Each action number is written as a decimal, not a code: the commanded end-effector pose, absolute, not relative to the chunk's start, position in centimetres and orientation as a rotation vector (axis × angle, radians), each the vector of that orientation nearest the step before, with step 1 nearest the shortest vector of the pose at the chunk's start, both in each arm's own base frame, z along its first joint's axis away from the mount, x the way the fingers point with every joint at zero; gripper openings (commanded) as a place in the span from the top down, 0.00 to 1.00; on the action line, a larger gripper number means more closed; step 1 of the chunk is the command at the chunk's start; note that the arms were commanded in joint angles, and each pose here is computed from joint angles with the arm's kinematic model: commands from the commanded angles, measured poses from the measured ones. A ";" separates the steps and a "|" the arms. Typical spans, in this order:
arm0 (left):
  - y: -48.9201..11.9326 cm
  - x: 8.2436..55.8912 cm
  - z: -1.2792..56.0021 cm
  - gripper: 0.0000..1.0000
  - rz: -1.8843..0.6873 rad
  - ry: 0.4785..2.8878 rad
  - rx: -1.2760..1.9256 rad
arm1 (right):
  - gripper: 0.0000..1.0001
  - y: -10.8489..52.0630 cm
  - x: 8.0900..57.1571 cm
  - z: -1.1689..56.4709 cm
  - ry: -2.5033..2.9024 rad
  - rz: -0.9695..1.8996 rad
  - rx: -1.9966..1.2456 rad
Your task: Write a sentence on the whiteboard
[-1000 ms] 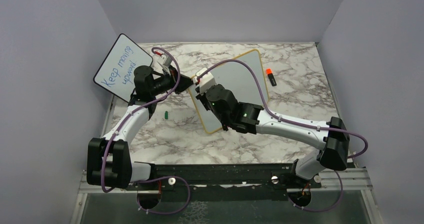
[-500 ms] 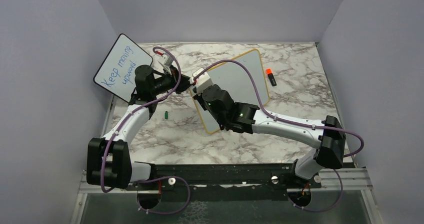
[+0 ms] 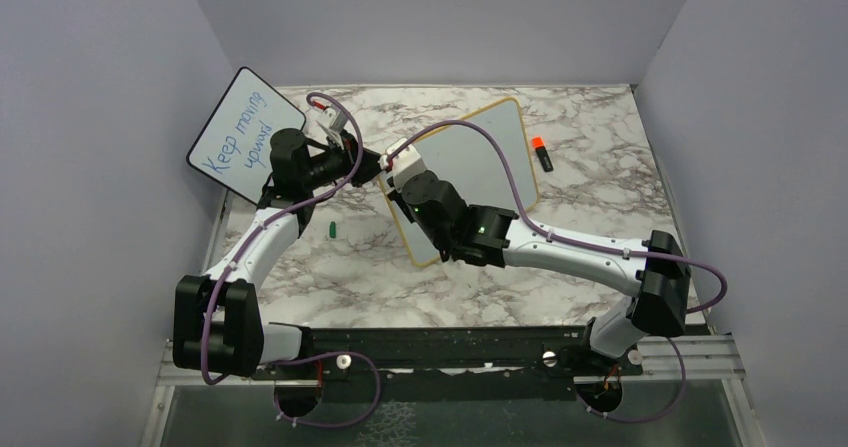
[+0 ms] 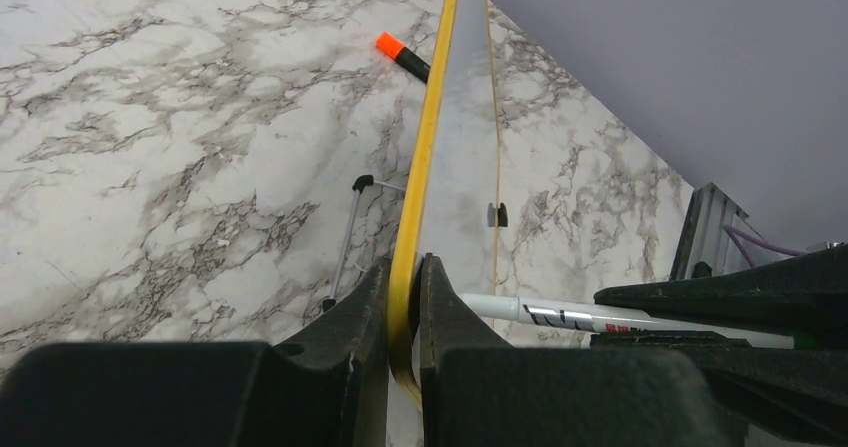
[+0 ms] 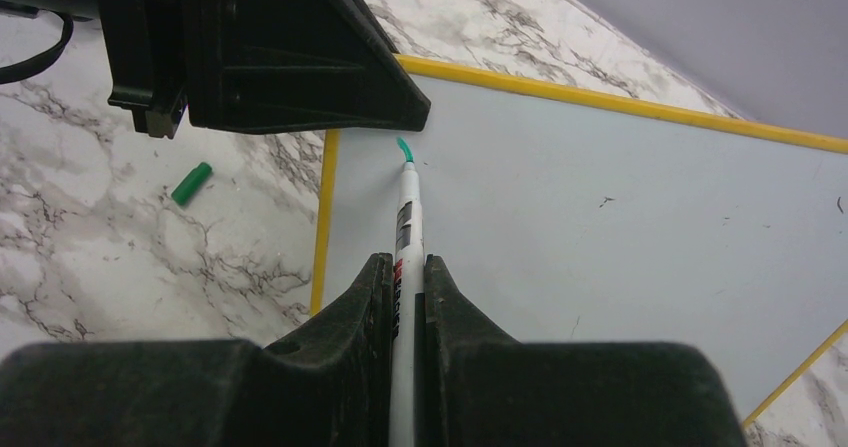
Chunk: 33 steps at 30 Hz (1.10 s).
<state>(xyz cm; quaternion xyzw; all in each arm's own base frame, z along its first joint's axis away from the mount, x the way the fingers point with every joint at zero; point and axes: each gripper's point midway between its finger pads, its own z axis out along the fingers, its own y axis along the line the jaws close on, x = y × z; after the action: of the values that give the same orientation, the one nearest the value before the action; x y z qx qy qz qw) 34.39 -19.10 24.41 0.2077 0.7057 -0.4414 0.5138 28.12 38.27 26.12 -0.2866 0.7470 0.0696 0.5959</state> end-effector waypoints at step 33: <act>-19.6 33.7 21.9 1.00 -1.048 1.785 0.529 | 1.00 37.2 26.5 28.2 1.726 0.232 -0.595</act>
<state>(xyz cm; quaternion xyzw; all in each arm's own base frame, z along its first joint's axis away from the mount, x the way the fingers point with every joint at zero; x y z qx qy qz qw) 34.47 -19.15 24.48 0.2108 0.7073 -0.4370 0.5141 26.17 36.93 24.85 -0.2834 0.7720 0.0745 0.5640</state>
